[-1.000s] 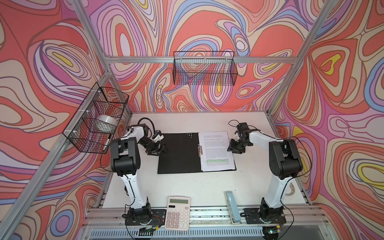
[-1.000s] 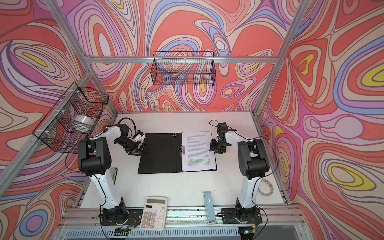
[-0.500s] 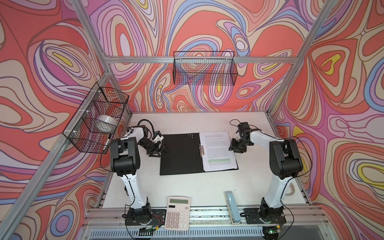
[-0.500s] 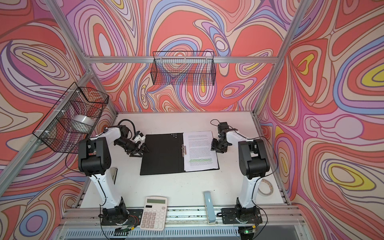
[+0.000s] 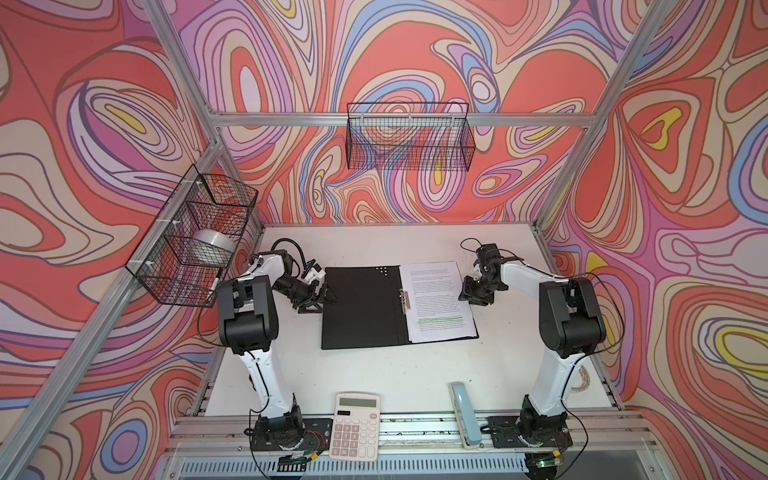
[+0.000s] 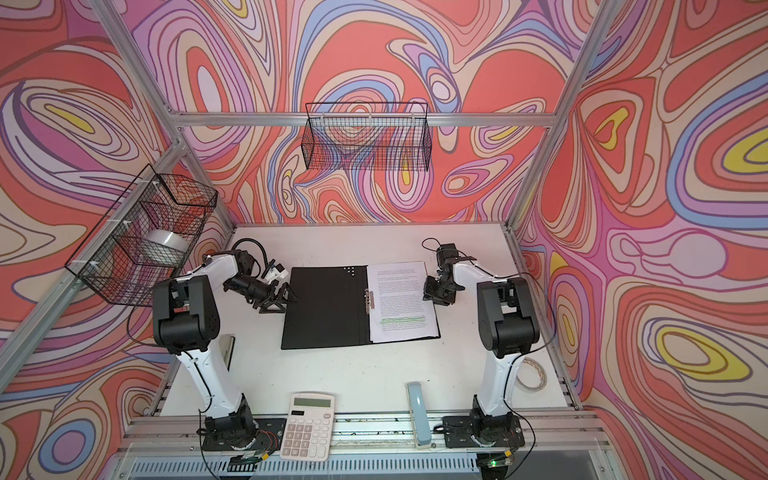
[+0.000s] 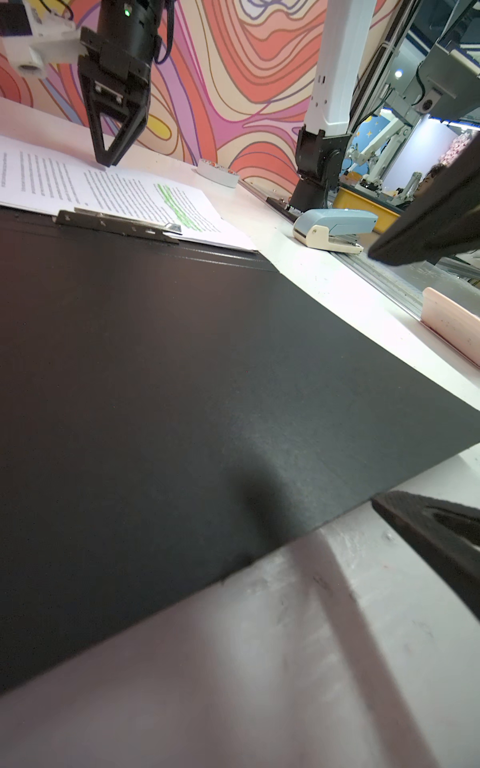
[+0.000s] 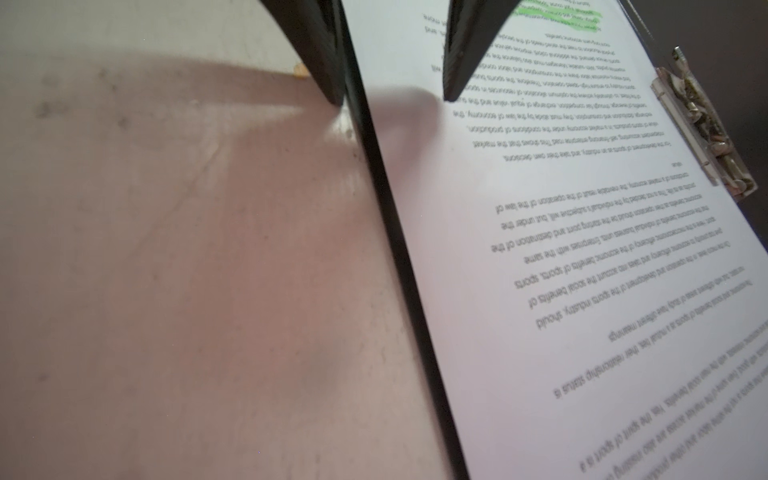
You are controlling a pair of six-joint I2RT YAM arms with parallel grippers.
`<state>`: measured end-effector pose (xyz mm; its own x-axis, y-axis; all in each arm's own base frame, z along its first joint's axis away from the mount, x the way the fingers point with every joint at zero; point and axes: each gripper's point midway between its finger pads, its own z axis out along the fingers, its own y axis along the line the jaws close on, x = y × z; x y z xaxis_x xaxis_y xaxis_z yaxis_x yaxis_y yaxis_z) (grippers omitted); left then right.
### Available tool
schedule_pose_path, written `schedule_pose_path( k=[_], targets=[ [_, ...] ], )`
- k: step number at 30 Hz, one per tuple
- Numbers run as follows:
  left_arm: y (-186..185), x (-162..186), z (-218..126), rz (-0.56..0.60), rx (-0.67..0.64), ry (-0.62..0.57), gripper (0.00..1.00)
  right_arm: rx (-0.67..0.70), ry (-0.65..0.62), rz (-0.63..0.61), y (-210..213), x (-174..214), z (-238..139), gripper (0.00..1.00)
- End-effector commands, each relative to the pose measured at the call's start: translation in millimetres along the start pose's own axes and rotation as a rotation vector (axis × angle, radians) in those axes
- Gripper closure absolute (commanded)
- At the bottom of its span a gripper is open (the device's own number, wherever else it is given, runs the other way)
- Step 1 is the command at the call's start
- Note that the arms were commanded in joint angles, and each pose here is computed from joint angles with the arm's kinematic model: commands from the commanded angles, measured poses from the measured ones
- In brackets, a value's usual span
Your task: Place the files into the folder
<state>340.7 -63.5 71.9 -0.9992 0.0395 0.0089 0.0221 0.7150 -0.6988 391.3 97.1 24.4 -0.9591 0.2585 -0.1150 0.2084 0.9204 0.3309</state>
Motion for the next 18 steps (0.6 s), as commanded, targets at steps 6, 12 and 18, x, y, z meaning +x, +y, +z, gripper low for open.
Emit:
schedule_pose_path(
  k=[6, 12, 18],
  targets=[
    [-72, 4, -10, 0.027, 0.286, -0.017, 0.15, -0.075, 0.151, -0.002, 15, 34, 25, 0.60],
    [-80, 4, -15, 0.037, 0.314, -0.024, 0.15, -0.080, 0.158, -0.001, 16, 35, 27, 0.60],
    [-87, 5, -17, 0.034, 0.353, -0.022, 0.15, -0.082, 0.154, -0.003, 17, 34, 25, 0.60]
  ],
)
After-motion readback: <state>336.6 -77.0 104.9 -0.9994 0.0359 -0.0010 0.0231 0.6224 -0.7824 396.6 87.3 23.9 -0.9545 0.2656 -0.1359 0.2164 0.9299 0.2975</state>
